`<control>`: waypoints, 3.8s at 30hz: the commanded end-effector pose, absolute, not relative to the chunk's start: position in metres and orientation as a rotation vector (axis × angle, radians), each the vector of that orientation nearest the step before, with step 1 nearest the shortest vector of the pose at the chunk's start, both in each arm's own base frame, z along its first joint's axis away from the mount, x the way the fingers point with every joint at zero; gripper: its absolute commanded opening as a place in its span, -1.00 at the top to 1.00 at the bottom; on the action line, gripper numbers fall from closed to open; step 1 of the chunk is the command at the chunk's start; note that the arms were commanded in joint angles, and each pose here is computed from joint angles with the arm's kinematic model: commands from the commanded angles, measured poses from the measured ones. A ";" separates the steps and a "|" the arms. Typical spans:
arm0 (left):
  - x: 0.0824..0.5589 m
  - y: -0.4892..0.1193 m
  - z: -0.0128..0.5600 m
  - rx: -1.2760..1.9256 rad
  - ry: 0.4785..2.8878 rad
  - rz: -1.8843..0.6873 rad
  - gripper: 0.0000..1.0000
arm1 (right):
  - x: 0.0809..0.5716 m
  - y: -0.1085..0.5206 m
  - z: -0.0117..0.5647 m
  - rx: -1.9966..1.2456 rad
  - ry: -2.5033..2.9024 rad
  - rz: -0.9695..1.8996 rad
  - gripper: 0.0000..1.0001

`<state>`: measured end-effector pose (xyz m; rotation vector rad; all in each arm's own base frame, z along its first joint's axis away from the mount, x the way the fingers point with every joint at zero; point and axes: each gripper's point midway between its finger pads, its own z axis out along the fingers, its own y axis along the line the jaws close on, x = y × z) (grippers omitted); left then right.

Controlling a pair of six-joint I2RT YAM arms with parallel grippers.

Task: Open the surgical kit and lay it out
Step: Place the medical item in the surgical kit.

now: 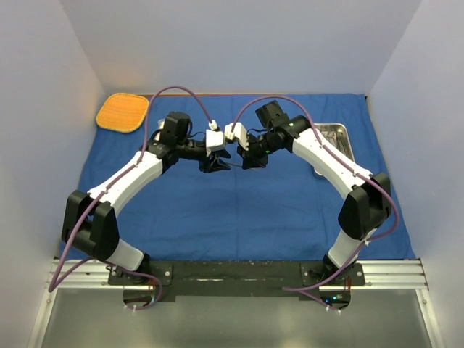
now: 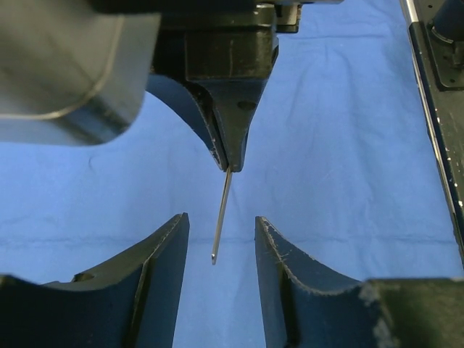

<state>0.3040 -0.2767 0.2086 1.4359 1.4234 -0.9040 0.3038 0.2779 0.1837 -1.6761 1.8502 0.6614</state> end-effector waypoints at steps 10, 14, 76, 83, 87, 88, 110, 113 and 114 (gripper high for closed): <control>0.319 -0.276 0.205 1.395 1.422 -0.826 0.14 | 0.307 0.279 0.206 -1.660 1.759 0.604 1.00; 0.321 -0.273 0.203 1.366 1.421 -0.822 0.14 | 0.306 0.279 0.205 -1.657 1.758 0.608 1.00; 0.534 -0.166 0.124 -0.168 1.750 -0.114 1.00 | 0.393 0.138 0.194 -0.293 2.130 0.426 -0.82; 0.538 -0.175 0.094 -0.165 1.841 -0.130 1.00 | 0.393 0.138 0.193 -0.305 2.129 0.419 -0.82; 0.536 -0.179 0.084 -0.165 1.875 -0.146 1.00 | 0.393 0.138 0.192 -0.307 2.125 0.420 -0.82; 0.535 -0.179 0.080 -0.159 1.894 -0.140 1.00 | 0.393 0.138 0.192 -0.306 2.124 0.421 -0.82; 0.528 -0.182 0.051 -0.128 2.021 -0.125 0.52 | 0.391 0.136 0.190 -0.308 2.123 0.410 -0.82; 0.529 -0.182 0.066 -0.130 2.018 -0.125 0.35 | 0.393 0.134 0.190 -0.298 2.127 0.391 -0.82; 0.530 -0.182 0.080 -0.126 2.009 -0.126 0.32 | 0.394 0.133 0.191 -0.294 2.126 0.384 -0.82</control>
